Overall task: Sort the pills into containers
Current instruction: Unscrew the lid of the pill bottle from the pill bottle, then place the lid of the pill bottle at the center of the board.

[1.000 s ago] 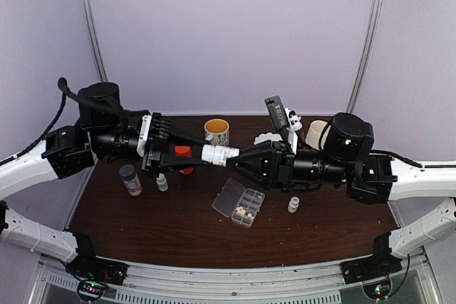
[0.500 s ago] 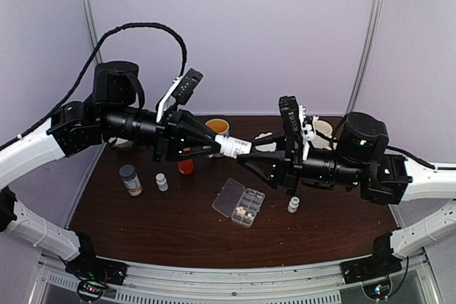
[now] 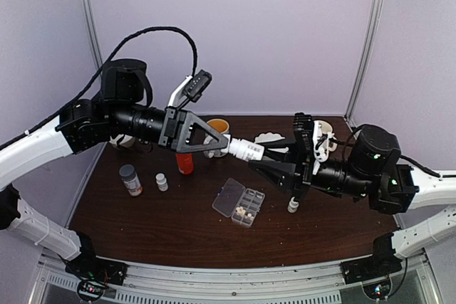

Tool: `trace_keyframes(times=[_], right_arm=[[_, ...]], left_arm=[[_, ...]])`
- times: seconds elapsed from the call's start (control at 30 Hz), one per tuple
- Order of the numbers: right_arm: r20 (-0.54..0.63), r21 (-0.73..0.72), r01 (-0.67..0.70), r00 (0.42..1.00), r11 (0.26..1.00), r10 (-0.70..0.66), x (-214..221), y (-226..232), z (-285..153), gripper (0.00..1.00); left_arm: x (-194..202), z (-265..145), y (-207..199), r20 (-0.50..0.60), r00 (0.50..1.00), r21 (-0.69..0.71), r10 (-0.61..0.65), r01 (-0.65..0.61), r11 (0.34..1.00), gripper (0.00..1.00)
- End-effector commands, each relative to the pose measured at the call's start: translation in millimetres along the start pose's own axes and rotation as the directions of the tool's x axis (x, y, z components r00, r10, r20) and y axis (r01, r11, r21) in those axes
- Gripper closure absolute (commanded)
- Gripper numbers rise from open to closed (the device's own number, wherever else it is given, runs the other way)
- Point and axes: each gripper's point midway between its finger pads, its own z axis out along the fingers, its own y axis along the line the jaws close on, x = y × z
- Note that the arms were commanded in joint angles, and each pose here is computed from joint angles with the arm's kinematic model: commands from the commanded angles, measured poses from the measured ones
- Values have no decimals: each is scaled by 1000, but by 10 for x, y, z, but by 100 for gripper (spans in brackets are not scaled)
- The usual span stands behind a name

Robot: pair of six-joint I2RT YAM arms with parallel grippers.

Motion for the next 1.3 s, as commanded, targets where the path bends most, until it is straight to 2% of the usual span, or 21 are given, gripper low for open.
trace_keyframes(times=[0.0,0.13,0.27,0.5,0.67,0.77,0.97,1.27], right_arm=[[-41,102,26,999,994,-22,178,-184,-86,91],[-34,150,22,999,988,-17,187,-265,-142,92],[-9,164,-14,1000,986,16,164,-287,-175,94],[137,136,-194,975,972,175,66,-283,-268,97],[166,40,-327,934,944,317,74,-242,-248,95],[175,-25,-401,900,916,399,113,-246,-244,94],[160,-77,-510,842,857,516,374,-314,-281,94],[92,-107,-610,780,785,619,835,-270,-372,94]], left_arm=[[-218,-201,-378,75,997,125,15,-24,992,95],[-227,-200,-354,78,996,159,-37,24,987,95],[-199,-216,-289,72,997,110,-11,3,994,95],[-102,-357,247,73,997,-155,12,-1,988,94],[54,-475,710,73,997,-295,-15,36,955,92],[176,-570,1017,59,998,-411,-21,43,911,92],[588,-718,1677,-38,996,-640,-79,36,768,91],[1285,-942,2537,-140,964,-841,-228,7,542,90]])
